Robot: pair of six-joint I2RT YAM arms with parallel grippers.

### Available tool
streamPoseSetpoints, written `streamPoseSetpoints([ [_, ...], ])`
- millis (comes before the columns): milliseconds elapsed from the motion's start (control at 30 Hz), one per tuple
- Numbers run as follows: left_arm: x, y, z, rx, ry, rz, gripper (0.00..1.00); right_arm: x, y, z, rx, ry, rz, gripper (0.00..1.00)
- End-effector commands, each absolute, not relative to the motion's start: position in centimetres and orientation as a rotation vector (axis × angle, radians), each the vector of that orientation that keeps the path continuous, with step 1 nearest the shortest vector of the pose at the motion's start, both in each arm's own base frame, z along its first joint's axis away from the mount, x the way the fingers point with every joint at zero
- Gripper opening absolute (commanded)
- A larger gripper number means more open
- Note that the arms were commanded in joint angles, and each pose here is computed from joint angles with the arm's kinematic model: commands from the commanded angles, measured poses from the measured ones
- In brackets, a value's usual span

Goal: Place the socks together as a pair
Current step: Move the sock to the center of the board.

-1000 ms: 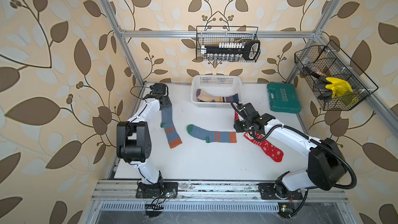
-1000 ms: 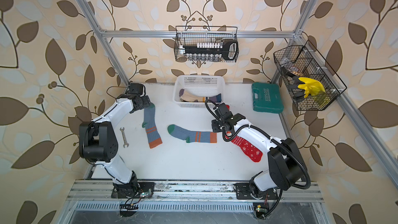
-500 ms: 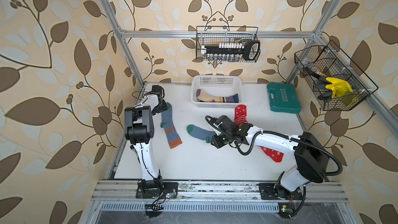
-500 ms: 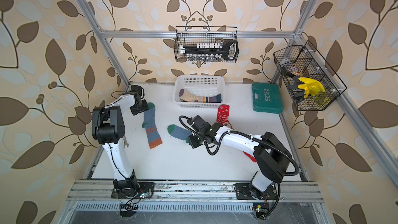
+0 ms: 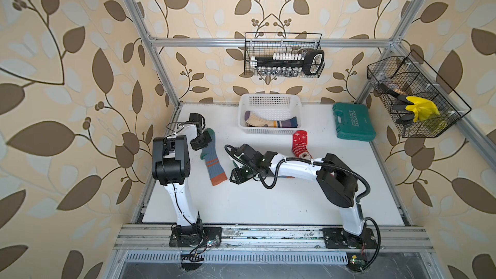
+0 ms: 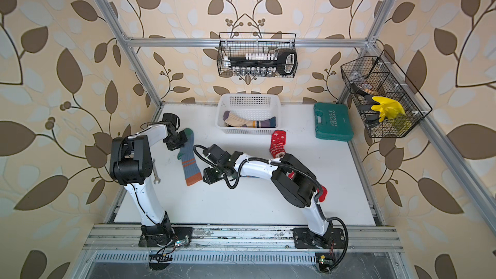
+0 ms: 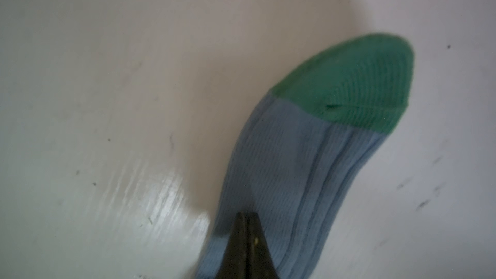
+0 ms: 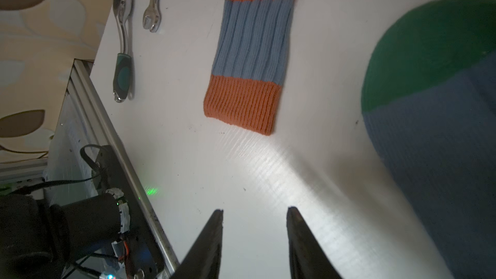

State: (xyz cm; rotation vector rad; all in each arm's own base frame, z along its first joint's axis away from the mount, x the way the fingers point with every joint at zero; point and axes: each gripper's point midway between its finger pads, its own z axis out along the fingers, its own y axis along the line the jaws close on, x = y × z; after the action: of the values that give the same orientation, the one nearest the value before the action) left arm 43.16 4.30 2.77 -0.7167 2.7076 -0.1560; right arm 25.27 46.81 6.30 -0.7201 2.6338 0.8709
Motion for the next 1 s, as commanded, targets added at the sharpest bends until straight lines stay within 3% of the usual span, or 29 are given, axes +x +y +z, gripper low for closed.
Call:
streamPoseSetpoints([
  [0, 42.7, 3.0, 4.4, -0.713, 2.669, -0.251, 0.03, 25.2, 48.1, 5.3, -0.723, 2.651, 0.853, 0.42],
  [333, 41.2, 2.8, 5.3, -0.715, 2.638, -0.264, 0.08, 26.3, 49.6, 2.4, -0.673, 2.681, 0.827, 0.44],
  [500, 41.1, 2.9, 6.0, -0.715, 2.612, -0.257, 0.15, 25.8, 50.0, 1.3, -0.697, 2.696, 0.805, 0.38],
  [633, 40.7, 2.8, 7.0, -0.704, 2.586, -0.266, 0.27, 25.0, 50.2, 0.3, -0.736, 2.719, 0.771, 0.23],
  [767, 39.8, 2.7, 8.8, -0.693, 2.53, -0.273, 0.43, 24.5, 49.3, 0.3, -0.752, 2.729, 0.744, 0.0],
  [967, 38.7, 2.0, 11.4, -0.659, 2.439, -0.324, 0.72, 22.3, 44.3, 3.0, -0.87, 2.737, 0.62, 0.0],
])
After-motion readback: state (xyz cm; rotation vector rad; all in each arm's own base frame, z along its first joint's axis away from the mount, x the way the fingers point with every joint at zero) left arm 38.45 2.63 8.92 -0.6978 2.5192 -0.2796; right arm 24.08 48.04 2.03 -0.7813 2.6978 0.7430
